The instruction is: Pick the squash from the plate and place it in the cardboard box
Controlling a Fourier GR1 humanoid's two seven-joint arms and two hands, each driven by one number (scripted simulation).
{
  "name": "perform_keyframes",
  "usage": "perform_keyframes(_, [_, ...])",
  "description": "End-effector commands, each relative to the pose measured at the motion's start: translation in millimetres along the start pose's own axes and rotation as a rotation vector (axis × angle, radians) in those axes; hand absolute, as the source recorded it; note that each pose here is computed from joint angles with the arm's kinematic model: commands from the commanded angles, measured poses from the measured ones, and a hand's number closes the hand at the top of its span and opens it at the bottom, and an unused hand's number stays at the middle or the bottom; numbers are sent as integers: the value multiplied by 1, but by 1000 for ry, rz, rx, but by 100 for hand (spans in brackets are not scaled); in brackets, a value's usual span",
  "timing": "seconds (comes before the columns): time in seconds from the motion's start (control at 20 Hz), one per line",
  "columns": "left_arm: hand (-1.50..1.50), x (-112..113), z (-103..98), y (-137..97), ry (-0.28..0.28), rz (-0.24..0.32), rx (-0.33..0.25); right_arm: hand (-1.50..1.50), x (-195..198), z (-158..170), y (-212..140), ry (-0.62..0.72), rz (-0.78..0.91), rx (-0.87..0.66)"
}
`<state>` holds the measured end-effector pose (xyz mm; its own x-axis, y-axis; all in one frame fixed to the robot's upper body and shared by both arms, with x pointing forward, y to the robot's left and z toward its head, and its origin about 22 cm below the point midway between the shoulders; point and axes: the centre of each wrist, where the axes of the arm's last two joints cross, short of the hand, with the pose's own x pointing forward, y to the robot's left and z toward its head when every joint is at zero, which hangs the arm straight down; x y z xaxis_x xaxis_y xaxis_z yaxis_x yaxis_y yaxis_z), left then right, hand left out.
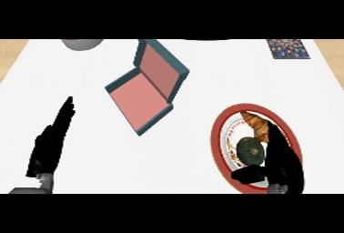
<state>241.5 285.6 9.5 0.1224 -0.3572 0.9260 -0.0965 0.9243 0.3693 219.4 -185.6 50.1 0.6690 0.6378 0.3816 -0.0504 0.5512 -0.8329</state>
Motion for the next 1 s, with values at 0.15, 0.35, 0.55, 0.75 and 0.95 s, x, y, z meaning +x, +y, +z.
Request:
perform_keyframes(0.15, [0,18,-6,-3,11,-1,9,-150,15,-13,-6,103,-24,14])
perform_keyframes(0.35, [0,-5,1,0,0,9,-11,-150,0,-15,13,113,-1,20])
perform_keyframes(0.55, [0,17,2,-5,0,-5,-12,-150,-2,-17,24,121,48,44])
perform_keyframes(0.75, [0,14,-3,18,-2,8,0,-150,2,-7,41,126,34,73])
perform_keyframes(0.95, [0,21,5,7,5,-3,6,150,-4,-20,32,84,-14,58])
